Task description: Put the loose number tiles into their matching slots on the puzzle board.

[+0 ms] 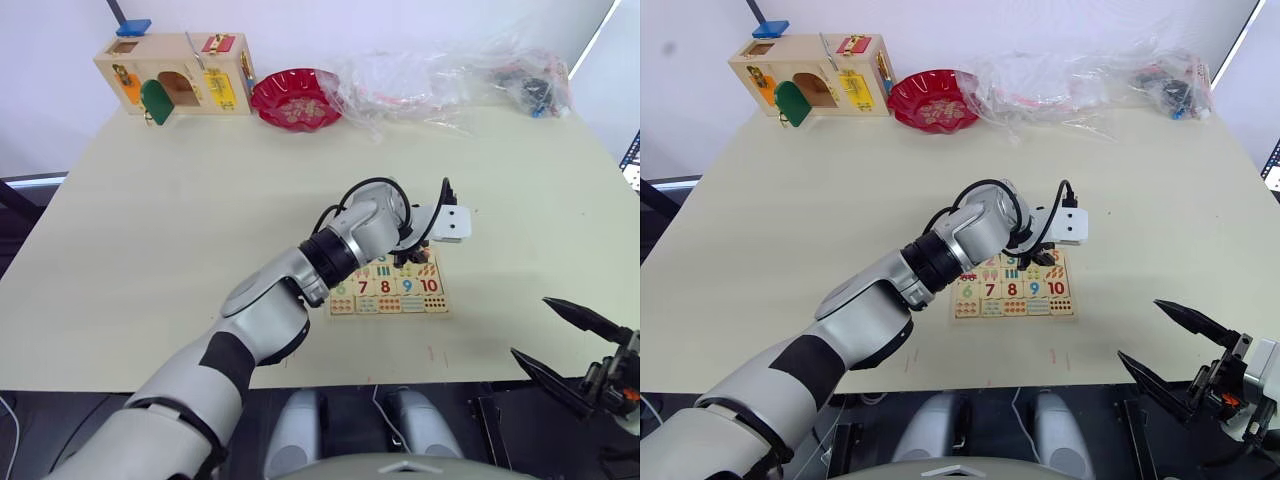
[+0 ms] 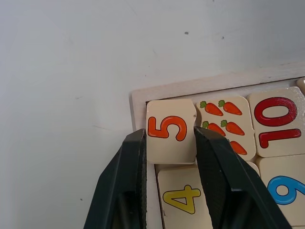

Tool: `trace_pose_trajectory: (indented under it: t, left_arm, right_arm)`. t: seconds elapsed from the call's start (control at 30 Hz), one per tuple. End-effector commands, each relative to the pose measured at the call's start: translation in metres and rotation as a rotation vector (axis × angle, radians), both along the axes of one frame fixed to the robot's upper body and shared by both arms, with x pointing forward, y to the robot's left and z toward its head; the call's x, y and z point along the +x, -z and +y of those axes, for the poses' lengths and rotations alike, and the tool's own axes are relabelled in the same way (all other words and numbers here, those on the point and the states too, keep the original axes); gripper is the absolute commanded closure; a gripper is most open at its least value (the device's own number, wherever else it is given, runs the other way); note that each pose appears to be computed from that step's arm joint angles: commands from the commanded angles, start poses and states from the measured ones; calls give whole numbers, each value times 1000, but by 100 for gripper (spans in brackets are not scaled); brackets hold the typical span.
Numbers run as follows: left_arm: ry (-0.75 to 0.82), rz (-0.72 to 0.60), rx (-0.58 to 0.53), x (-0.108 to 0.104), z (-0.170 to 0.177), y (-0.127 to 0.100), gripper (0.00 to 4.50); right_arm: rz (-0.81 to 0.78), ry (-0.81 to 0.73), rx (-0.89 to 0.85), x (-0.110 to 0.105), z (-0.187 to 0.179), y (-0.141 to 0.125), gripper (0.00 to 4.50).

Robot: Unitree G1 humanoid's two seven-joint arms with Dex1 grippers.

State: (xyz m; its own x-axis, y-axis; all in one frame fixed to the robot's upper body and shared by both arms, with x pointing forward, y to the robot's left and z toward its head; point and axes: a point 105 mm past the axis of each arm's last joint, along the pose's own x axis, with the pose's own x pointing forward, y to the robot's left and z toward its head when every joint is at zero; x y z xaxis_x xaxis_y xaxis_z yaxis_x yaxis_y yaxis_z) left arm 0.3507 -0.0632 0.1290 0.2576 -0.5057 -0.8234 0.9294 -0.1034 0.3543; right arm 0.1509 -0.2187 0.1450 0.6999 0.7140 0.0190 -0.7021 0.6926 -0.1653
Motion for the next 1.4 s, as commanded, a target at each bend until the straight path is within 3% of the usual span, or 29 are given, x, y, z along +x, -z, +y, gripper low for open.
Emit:
trace_pose_trajectory:
  t: [0.03,0.83,1.13,1.4]
  left_arm:
    - [16,-29,-19,0,-5,-14,322]
    - [21,-4,-18,-2,-5,-11,322]
    - [16,13,-80,-3,-8,-28,322]
    - [27,18,-72,-4,-8,-22,322]
  right_arm:
    - [-28,-9,-14,-4,1,-7,0]
    - [-24,-9,-12,-3,0,-6,0]
    - [-28,-9,-14,-2,-1,-7,0]
    - [-30,-13,-10,1,0,-6,0]
